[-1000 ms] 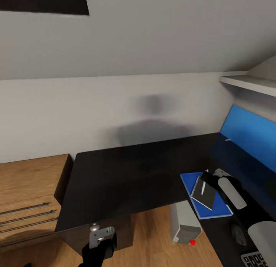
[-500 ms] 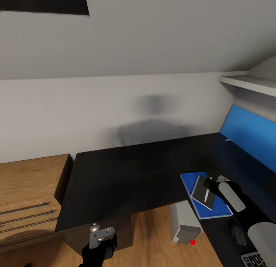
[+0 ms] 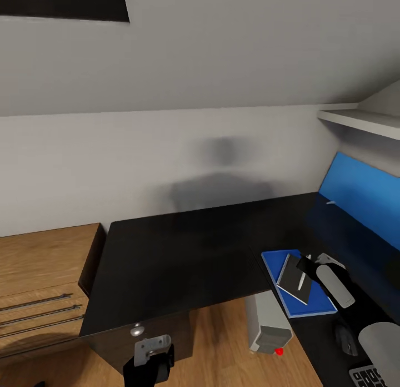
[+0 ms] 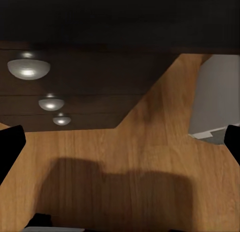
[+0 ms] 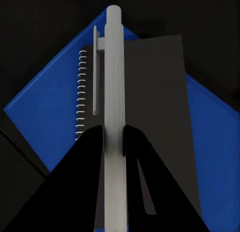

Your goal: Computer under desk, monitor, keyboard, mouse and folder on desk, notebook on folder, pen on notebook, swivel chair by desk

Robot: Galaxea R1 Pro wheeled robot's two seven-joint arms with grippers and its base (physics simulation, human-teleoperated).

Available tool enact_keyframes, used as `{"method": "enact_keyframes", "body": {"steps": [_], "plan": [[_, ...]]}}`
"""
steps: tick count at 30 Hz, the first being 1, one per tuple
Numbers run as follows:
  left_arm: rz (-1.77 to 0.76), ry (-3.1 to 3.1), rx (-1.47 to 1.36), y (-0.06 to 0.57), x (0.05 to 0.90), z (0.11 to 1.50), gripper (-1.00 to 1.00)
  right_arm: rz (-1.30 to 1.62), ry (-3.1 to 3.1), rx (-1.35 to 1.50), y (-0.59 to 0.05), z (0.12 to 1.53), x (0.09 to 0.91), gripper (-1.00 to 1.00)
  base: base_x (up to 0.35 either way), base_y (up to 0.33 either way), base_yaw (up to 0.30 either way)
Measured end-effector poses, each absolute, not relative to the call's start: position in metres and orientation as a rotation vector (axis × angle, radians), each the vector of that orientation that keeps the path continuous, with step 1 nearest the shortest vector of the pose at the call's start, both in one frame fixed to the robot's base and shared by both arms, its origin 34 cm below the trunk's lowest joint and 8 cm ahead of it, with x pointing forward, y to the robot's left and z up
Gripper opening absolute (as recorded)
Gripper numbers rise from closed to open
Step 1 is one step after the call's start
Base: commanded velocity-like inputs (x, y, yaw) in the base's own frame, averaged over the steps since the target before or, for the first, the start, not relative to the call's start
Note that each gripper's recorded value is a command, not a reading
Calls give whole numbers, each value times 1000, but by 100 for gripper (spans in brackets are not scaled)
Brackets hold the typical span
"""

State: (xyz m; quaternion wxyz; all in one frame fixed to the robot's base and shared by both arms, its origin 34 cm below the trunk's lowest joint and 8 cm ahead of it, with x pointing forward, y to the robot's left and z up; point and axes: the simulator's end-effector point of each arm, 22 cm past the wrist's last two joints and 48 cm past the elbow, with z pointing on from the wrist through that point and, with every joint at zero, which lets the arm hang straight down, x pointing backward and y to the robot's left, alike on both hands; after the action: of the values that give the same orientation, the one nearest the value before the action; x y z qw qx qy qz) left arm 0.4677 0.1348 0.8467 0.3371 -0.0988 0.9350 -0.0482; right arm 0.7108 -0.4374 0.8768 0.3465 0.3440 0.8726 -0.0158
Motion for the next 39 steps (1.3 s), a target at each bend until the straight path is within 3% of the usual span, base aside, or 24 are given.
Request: {"method": "enact_keyframes", "body": {"steps": [39], "plan": [[-143, 2468, -225, 124, 450, 841, 100, -2, 2180, 942, -455, 853, 711, -100, 0, 0, 0]]}}
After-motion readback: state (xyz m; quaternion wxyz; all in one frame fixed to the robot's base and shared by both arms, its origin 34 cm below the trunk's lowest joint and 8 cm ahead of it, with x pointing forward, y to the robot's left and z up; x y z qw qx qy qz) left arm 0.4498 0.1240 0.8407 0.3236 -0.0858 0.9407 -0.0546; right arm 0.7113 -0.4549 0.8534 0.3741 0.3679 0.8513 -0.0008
